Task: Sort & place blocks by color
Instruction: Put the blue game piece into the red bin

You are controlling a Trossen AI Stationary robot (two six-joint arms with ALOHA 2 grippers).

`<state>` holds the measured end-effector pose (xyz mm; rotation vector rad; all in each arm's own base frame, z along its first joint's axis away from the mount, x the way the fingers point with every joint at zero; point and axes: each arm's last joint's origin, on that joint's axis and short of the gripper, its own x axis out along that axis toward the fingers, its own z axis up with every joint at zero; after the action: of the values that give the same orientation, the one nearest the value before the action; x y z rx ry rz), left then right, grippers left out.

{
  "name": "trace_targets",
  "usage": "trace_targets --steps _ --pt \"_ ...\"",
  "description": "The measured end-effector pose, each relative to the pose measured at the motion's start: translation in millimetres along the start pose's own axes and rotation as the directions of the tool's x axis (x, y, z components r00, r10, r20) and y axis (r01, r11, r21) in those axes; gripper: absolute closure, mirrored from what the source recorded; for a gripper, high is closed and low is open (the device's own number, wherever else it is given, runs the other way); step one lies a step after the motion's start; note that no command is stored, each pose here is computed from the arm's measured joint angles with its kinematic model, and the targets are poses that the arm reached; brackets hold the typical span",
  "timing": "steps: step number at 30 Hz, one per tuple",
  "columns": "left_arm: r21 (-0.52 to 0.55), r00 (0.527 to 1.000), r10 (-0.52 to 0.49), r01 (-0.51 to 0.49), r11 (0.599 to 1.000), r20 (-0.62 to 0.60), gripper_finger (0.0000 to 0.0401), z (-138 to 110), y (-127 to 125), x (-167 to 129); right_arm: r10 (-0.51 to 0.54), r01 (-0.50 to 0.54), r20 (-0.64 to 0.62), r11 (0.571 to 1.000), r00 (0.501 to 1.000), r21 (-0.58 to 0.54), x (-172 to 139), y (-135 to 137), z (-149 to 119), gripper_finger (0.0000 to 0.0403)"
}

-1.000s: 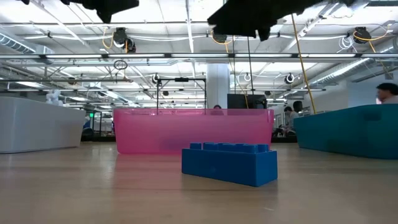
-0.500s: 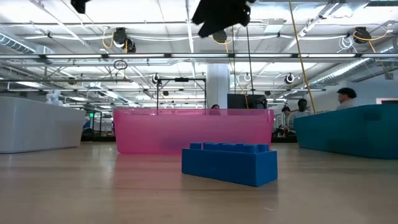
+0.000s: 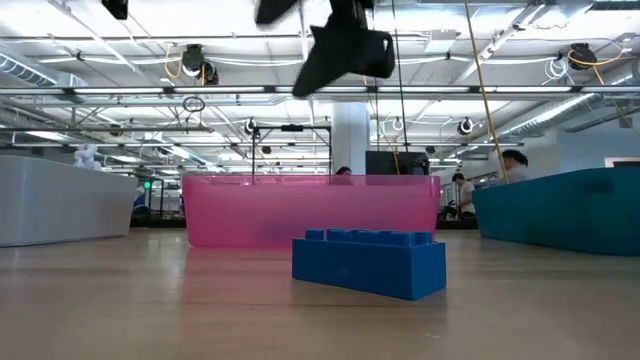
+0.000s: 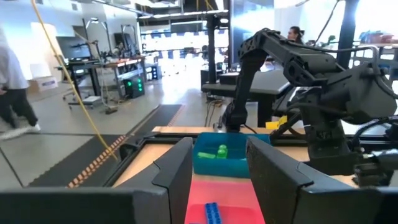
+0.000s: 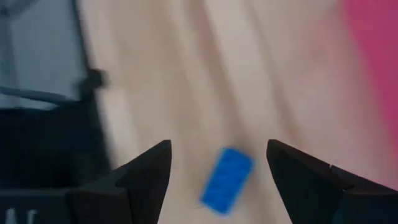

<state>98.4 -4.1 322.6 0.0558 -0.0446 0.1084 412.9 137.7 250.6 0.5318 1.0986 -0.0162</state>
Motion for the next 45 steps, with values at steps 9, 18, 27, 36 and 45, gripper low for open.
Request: trace_targets --steps 9,18,27,36,45 --pt "0.092 0.999 -0.03 0.026 0.995 0.039 0.0249 6.2 -2.5 -1.5 0.126 -0.12 -0.043 0.985 0.991 0.125 1.2 26.1 -16.2 0.016" --pt "0.105 0.993 -0.022 0.01 0.994 0.115 0.0249 14.0 -1.9 -1.7 -0.119 0.134 -0.07 0.956 0.99 0.26 1.7 24.1 -41.0 0.0161" --pt "0.117 0.995 -0.023 0.011 0.993 0.1 0.0249 12.6 -2.0 -1.4 -0.189 0.199 -0.064 0.928 0.98 0.315 10.2 20.7 -43.9 0.0161" --pt "0.155 0.98 -0.01 -0.021 0.988 0.198 0.0249 22.2 -0.8 -2.7 -0.244 0.275 -0.129 0.892 0.961 0.359 36.8 23.6 -61.9 0.0161" --pt "0.151 0.978 -0.008 -0.024 0.988 0.21 0.0249 23.4 -0.6 -3.0 -0.294 0.328 -0.147 0.882 0.944 0.339 61.5 18.3 -67.7 0.0161"
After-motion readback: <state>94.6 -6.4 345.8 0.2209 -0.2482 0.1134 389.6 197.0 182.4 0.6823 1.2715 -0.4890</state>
